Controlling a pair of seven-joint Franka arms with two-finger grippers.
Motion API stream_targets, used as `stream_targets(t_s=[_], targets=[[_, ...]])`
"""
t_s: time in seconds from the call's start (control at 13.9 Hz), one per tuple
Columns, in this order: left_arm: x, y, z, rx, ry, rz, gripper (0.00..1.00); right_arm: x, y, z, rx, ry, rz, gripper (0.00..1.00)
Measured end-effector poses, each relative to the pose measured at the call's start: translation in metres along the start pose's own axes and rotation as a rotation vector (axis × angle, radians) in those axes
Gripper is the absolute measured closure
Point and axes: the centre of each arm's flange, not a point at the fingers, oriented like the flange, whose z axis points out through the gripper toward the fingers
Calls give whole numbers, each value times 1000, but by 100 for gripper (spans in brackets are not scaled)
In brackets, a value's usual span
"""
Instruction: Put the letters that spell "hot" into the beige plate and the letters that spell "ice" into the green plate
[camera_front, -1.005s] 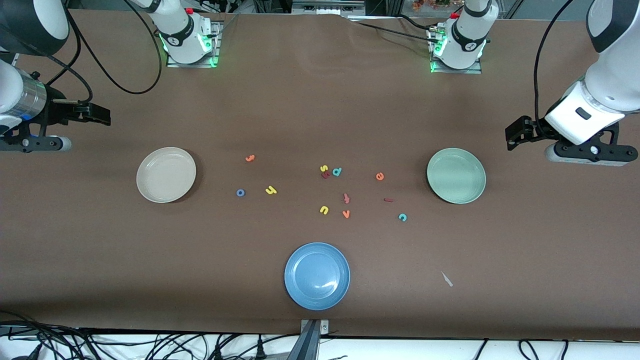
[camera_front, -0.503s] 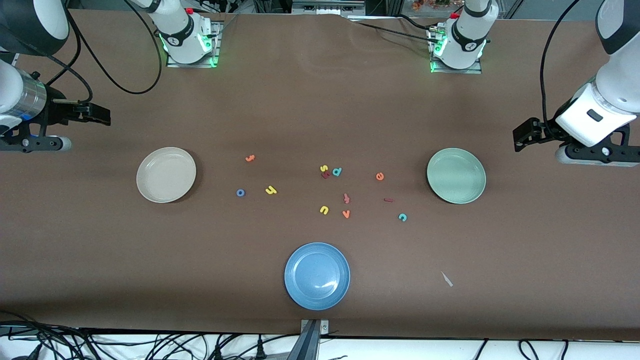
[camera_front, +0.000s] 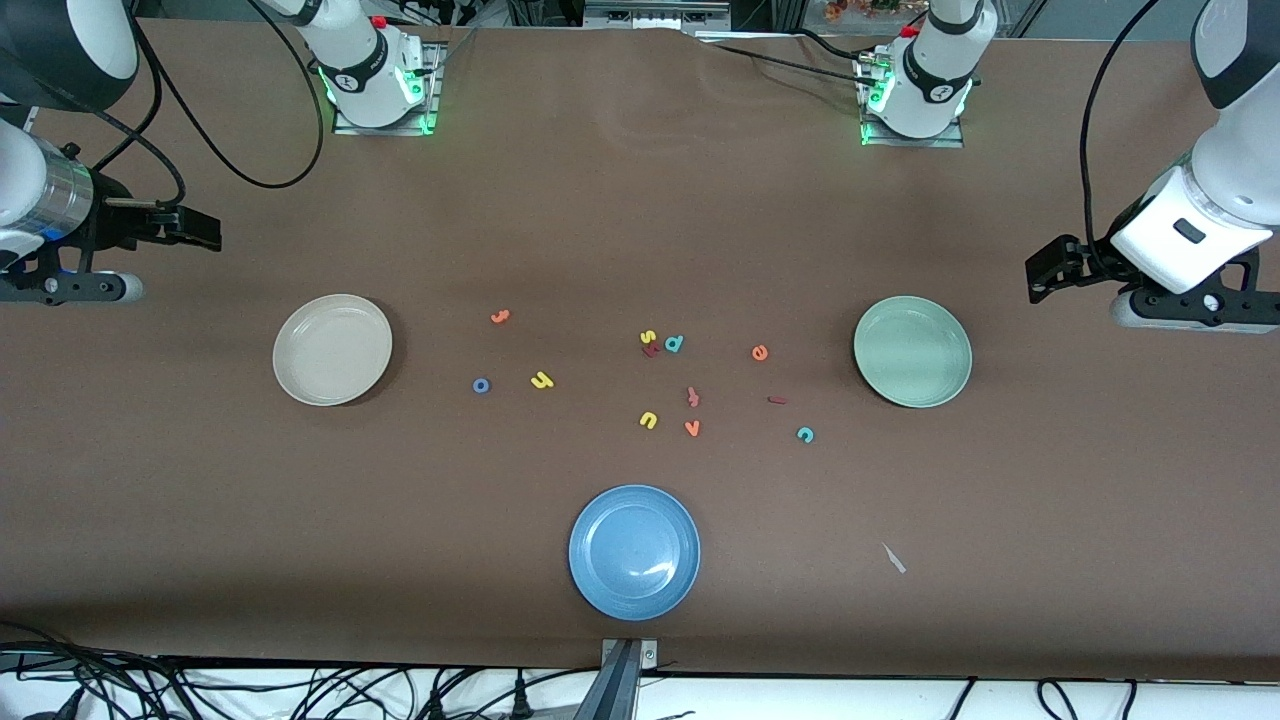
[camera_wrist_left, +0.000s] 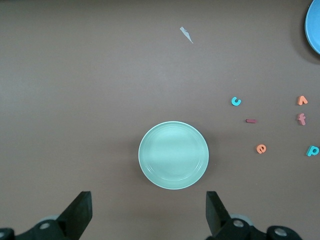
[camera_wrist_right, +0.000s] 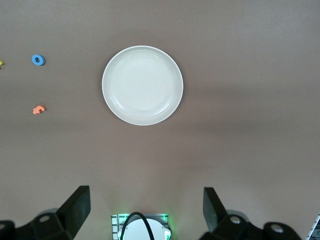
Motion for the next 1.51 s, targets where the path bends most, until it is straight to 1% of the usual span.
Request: stream_targets(t_s=[0.57,1.01,1.08,1.15,1.29,1.51], targets=[[-3,2,2,1,-22,-9,0,0,0,0,0,-1,1,0],[-5,34,0,-1,-23,-21,0,0,-1,1,0,-7,0,0],[-6,36,1,-1,-25,-18,0,0,-2,2,7,-9,0,0],[-6,43,4,0,-32,-5,0,2,-4,4,25,-10,5,0],[-4,80,23,4,-68,56,0,7,-14,9,55,0,44,0],[4,132,75,13,-148,136,0,16,-57,21,45,17,104,0]])
